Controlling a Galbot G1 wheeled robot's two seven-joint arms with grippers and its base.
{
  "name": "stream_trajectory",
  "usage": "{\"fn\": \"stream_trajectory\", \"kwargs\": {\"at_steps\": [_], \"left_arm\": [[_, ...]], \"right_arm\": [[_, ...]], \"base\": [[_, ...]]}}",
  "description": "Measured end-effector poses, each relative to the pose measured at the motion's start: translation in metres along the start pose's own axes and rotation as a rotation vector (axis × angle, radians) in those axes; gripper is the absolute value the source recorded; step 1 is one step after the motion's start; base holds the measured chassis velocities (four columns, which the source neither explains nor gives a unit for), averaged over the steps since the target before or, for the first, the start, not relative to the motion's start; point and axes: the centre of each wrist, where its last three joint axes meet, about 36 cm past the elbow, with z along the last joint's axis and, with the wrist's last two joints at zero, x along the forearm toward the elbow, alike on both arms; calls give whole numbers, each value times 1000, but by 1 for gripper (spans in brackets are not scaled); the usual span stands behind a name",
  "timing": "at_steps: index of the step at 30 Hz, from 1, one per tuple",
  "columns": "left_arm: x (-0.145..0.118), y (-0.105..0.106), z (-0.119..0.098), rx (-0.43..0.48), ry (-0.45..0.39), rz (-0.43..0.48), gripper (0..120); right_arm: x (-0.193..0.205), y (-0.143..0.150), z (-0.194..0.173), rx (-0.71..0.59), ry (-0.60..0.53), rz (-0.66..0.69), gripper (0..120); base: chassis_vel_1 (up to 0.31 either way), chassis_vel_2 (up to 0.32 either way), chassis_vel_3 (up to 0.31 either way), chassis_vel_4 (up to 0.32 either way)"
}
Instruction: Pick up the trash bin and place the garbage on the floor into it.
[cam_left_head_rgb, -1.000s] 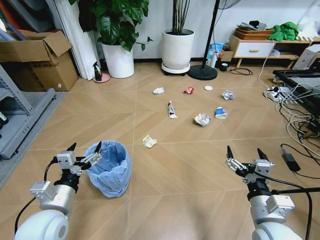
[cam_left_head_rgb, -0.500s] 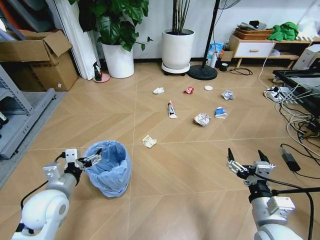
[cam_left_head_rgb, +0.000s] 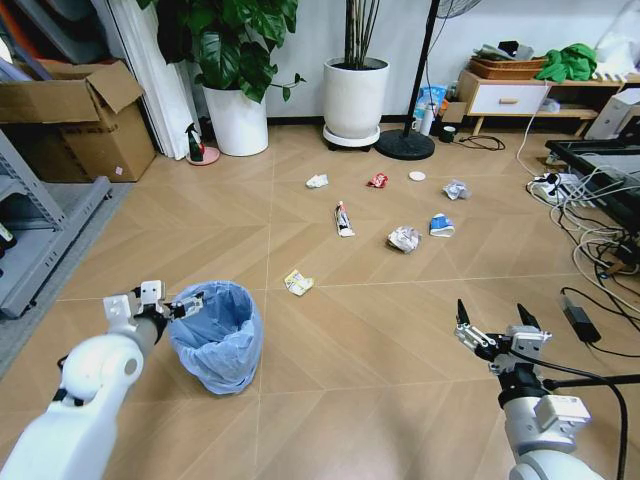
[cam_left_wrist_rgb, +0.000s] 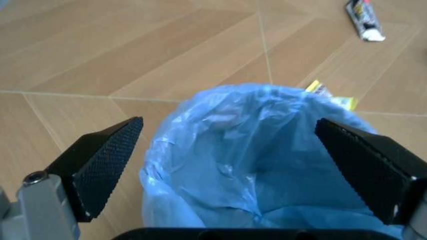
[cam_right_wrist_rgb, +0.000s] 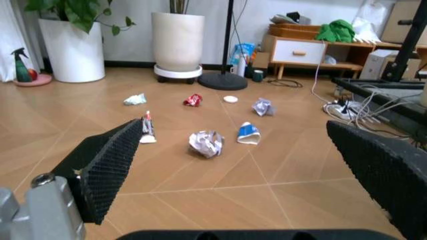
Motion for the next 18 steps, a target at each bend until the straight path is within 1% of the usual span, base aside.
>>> {"fn": "stream_trajectory", "kwargs": {"at_steps": [2,3,4,6,7,11,18], "left_arm": [[-11,8,0,4,41,8,100],[-11,8,0,4,41,8,100],[-18,13,1,5,71,20,100],[-25,18,2,1,94,29,100],[-25,18,2,1,94,29,100],[-37,29,-1,1,115,55,100],[-55,40,-1,-7,144,33,100]], "right_arm": [[-1,0,1,0,1,1,100],[-1,0,1,0,1,1,100],[-1,-1,2,0,2,2,100],[-1,-1,3,0,4,4,100],[-1,-1,3,0,4,4,100],[-1,-1,5,-2,7,10,100],[-1,0,9,-6,9,11,100]], "base": [[0,0,0,0],[0,0,0,0],[0,0,0,0],[0,0,0,0],[0,0,0,0],[0,0,0,0],[0,0,0,0]]}}
